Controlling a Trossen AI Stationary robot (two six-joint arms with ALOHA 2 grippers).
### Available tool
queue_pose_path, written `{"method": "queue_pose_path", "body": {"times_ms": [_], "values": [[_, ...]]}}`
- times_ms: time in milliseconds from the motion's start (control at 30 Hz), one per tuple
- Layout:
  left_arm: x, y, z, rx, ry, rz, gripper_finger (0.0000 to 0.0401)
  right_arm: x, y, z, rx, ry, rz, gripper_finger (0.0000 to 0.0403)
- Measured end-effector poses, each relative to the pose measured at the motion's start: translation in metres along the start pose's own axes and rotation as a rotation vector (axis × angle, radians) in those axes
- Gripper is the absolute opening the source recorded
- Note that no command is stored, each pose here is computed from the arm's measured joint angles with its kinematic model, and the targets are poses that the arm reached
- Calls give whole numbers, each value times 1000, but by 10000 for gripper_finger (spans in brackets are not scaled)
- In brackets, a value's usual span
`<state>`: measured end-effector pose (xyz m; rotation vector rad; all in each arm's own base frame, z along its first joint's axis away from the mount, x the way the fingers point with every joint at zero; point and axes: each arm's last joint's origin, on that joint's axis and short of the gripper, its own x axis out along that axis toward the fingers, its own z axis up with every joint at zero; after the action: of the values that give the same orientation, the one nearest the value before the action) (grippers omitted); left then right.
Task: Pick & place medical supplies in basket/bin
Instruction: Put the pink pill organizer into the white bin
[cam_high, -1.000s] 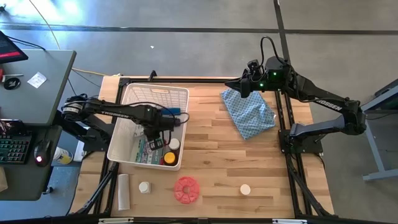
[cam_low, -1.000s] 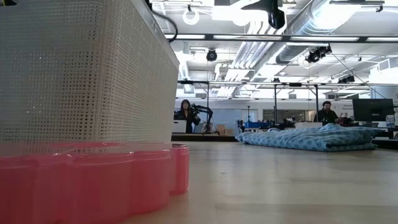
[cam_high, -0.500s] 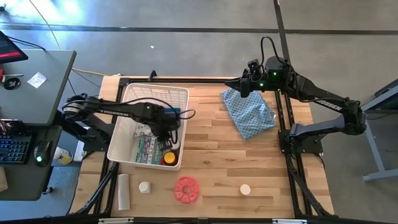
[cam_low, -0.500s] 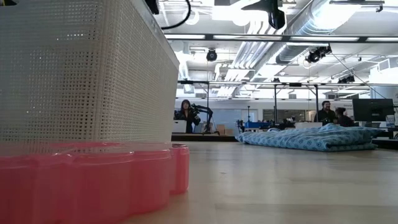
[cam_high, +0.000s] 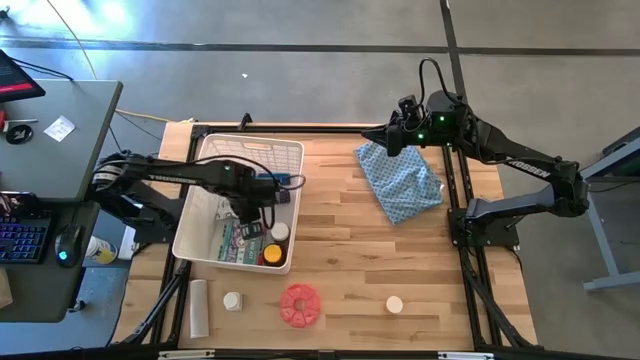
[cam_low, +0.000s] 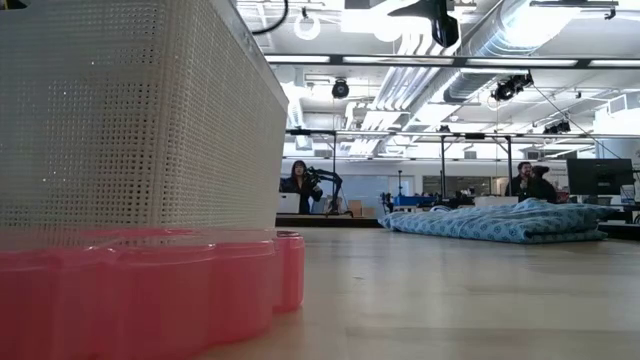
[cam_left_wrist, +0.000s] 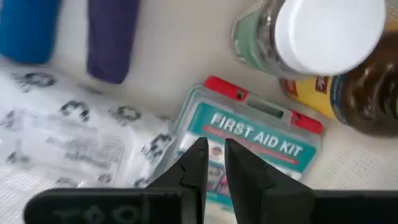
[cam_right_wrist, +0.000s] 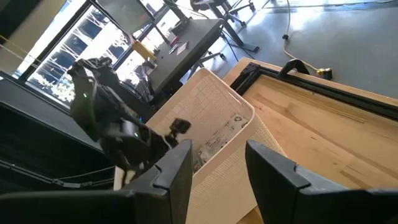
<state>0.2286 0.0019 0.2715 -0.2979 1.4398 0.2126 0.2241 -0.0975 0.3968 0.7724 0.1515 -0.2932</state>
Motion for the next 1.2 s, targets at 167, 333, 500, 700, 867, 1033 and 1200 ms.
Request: {"method": "queue_pose_path", "body": {"times_ms": [167, 333, 500, 700, 867, 1033, 1200], "values": [[-38, 4, -13, -22, -149, -28, 90, 0, 0, -1, 2, 4, 1, 139], [-87, 10, -28, -37, -375, -3, 90, 4, 15, -13, -43, 52, 55, 139], [-135, 16, -42, -30, -613, 41, 90, 6, 36, -28, -127, 47, 107, 139], [-175, 21, -53, 3, -797, 118, 90, 7, 63, -37, -151, -32, 160, 139], [-194, 22, -58, 52, -864, 146, 90, 24, 93, -35, -213, -8, 164, 139], [-206, 24, -62, 72, -902, 152, 90, 53, 124, -32, -290, 120, 115, 140], [-223, 26, -71, 60, -969, 119, 90, 78, 146, -49, -295, 350, 34, 152]]}}
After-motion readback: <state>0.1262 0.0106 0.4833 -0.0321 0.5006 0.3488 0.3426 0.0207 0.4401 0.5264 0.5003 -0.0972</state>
